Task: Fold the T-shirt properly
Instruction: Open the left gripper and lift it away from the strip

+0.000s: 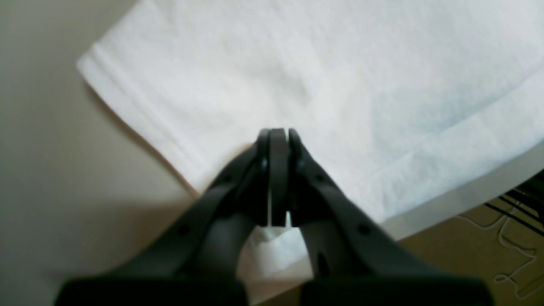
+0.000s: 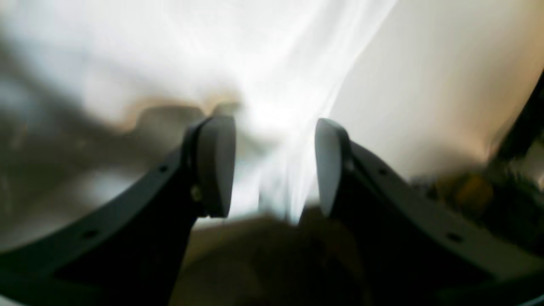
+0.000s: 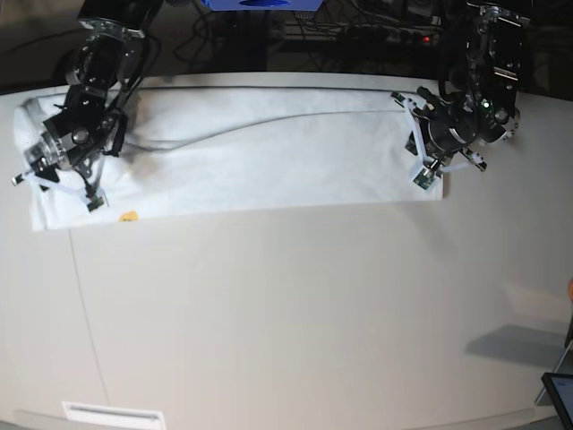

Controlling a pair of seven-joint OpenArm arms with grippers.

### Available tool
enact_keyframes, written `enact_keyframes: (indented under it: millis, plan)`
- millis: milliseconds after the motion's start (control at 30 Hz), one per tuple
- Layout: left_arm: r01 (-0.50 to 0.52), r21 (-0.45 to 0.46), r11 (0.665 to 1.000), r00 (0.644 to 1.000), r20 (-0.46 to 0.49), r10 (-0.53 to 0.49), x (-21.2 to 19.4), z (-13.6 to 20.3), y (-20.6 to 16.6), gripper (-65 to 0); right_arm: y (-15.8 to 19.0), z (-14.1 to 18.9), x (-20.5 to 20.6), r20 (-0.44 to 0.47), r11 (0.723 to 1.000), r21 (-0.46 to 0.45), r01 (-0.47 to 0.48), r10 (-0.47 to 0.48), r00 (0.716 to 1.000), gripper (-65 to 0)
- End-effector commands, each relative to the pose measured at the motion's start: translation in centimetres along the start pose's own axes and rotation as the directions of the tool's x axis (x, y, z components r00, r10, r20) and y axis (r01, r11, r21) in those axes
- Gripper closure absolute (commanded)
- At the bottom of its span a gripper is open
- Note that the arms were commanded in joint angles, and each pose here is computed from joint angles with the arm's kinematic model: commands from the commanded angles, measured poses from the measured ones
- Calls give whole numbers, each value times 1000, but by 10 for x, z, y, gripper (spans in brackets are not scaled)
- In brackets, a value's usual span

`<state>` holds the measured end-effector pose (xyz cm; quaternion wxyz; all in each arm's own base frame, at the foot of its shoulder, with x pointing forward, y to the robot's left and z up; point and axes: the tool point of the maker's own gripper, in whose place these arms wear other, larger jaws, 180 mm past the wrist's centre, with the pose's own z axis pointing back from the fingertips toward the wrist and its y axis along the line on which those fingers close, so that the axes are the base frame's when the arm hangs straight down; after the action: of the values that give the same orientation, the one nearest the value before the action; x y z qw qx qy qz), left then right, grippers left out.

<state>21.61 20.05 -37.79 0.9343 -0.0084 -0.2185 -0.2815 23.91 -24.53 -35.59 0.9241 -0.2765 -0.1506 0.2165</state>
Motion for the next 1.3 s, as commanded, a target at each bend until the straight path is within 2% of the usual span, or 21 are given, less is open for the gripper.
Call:
enact_keyframes:
  millis: [0,133,167,200,267,300,367,467,733,867,1033,1133,1267]
  plan:
    - [-5,6,1000,999,42,4,11,4,1,0,-6,3,11,58,1000,-18,5,-4,998,-292]
    - [-81,2,997,993,90,80,13,3,-3,0,9,2,18,149,1000,13,-21,19,989,-284]
    - [-102,-1,995,988,117,102,14,3,-4,0,13,-1,16,148,999,24,-26,22,989,-254]
    - [-116,-6,993,982,149,116,17,4,-6,0,17,-3,14,149,999,33,-30,25,989,-205]
    - [-140,-20,990,966,215,141,22,5,-11,0,21,-8,13,146,998,48,-32,25,989,-45]
    - [-146,-30,989,958,245,149,24,5,-15,0,21,-10,9,136,998,53,-27,19,991,-12]
    - [-154,-46,987,947,277,160,25,4,-21,0,21,-15,4,117,998,60,-17,9,993,-42]
    - [-176,-57,983,948,260,185,20,-2,-23,0,24,-20,-1,95,997,73,-12,5,995,-33]
    - [-275,-68,959,949,141,282,-18,-36,-14,0,32,-51,-10,21,990,139,29,-32,999,-30]
    - [-287,-61,956,945,149,293,-11,-43,-4,0,30,-61,-3,23,988,151,25,-29,999,-30]
    - [-303,-56,951,929,205,308,19,-50,14,0,36,-81,10,33,980,200,13,-21,999,-30]
    - [-354,-33,935,913,204,353,29,-55,28,0,39,-89,23,54,974,227,15,-27,998,-30]
    - [-366,-35,930,903,227,364,49,-55,35,0,32,-96,32,54,969,240,56,-71,996,-30]
